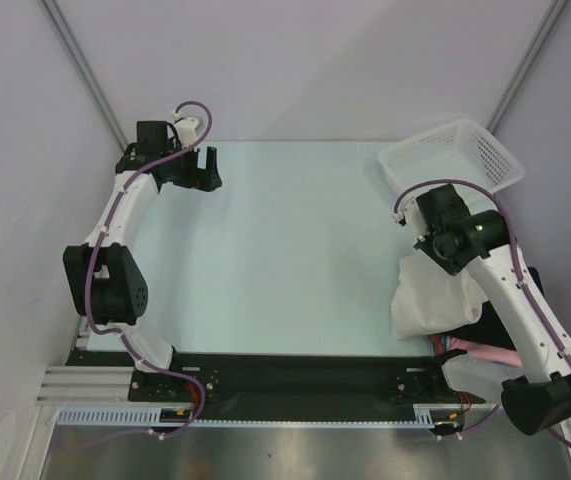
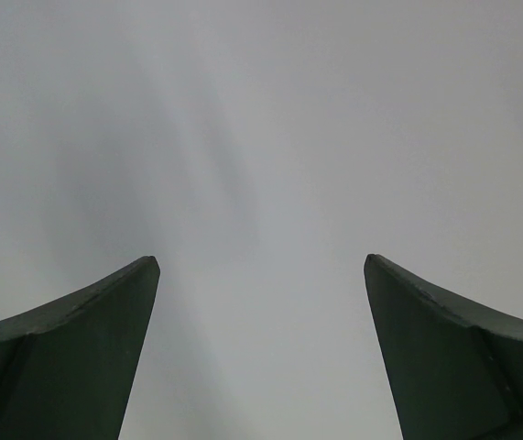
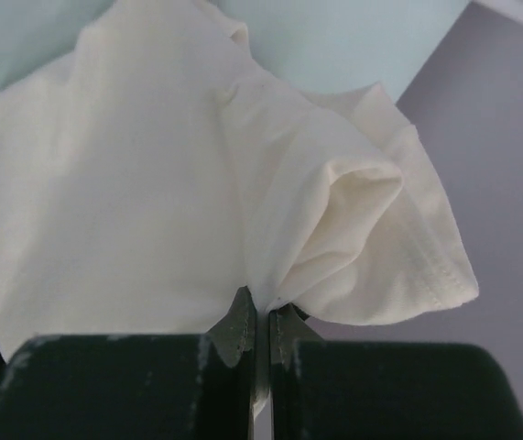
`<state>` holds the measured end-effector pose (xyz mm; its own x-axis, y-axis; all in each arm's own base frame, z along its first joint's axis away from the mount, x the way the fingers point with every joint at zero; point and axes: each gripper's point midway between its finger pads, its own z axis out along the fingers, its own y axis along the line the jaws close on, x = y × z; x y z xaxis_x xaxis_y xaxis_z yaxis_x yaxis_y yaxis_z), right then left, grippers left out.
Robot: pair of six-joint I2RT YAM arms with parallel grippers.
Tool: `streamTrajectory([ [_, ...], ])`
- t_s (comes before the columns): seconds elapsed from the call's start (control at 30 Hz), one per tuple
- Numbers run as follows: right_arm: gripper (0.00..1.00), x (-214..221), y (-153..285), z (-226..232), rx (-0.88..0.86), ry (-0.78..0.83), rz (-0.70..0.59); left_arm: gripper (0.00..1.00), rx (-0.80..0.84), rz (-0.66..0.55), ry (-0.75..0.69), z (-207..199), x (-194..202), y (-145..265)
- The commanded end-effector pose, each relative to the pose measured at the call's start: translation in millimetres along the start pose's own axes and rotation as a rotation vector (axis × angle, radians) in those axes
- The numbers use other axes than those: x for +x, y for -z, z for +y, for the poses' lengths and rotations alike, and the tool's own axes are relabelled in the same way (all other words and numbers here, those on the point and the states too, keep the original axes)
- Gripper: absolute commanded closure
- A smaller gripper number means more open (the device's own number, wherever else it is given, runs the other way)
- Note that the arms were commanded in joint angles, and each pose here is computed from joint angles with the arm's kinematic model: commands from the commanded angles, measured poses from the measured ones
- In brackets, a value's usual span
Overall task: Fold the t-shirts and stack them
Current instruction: Neatly place the folded tshirt to the corner
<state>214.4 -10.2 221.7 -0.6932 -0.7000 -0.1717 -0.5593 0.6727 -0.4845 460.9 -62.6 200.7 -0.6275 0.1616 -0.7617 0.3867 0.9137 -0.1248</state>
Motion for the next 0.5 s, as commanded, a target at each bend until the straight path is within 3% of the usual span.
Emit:
streamTrajectory([
  [0.0, 1.00, 40, 42, -26, 0.082, 0.146, 0.072, 0.00, 0.018, -0.056, -0.028, -6, -16, 17],
  [0.17, 1.00, 40, 67, -39, 0.120, 0.172, -0.037, 0.00, -0.003, -0.061, -0.037, -4, -17, 20],
  [0.47, 1.00, 62, 75, -36, 0.153, 0.180, -0.071, 0.00, -0.011, -0.062, -0.041, -4, -18, 24],
])
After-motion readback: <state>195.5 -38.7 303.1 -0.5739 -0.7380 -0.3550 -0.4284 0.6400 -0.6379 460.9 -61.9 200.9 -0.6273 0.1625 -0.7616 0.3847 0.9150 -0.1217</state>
